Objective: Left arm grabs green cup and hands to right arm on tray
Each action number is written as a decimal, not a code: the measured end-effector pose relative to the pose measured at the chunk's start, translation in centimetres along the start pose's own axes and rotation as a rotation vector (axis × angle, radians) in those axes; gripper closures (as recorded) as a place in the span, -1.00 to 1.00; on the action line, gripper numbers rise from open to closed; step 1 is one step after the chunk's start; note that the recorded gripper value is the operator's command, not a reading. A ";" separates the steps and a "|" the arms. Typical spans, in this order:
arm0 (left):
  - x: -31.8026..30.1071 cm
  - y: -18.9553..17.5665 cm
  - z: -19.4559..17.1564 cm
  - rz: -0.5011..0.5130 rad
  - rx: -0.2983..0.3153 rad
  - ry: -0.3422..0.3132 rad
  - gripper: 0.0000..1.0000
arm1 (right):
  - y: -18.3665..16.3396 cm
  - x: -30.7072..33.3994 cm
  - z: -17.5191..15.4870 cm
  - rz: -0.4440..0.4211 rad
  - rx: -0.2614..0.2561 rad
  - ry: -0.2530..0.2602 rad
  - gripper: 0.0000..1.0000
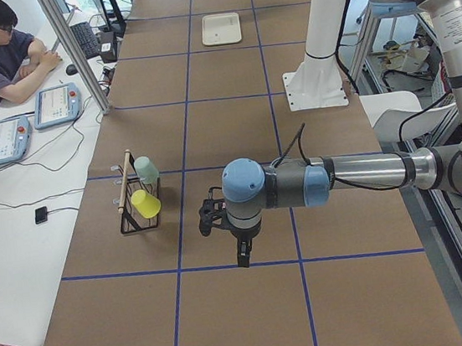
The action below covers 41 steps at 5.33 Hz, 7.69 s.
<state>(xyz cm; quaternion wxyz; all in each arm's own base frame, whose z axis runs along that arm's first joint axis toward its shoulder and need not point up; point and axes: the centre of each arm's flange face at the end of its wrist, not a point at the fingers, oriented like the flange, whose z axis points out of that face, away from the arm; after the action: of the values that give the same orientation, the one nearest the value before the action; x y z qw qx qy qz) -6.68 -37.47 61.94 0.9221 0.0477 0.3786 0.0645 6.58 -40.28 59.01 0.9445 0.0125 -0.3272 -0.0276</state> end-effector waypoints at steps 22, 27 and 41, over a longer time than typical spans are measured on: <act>32.5 -36.7 9.7 0.043 0.144 -0.027 -0.87 | -0.5 -0.7 -0.6 -0.013 0.012 -0.004 -1.00; 31.2 -37.2 9.8 0.056 0.144 -0.037 0.91 | -0.5 -0.6 -0.4 -0.011 0.009 -0.004 -1.00; 51.7 -22.1 -2.3 -0.318 0.307 0.644 1.00 | -10.9 -32.9 -3.0 0.300 0.073 -0.562 -1.00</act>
<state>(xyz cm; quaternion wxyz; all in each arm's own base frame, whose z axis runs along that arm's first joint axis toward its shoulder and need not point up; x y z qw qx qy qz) 30.01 -51.13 21.51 0.7366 0.1028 0.6567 -0.1250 -17.81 -49.17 35.87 0.8096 -0.0100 -0.5742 0.1213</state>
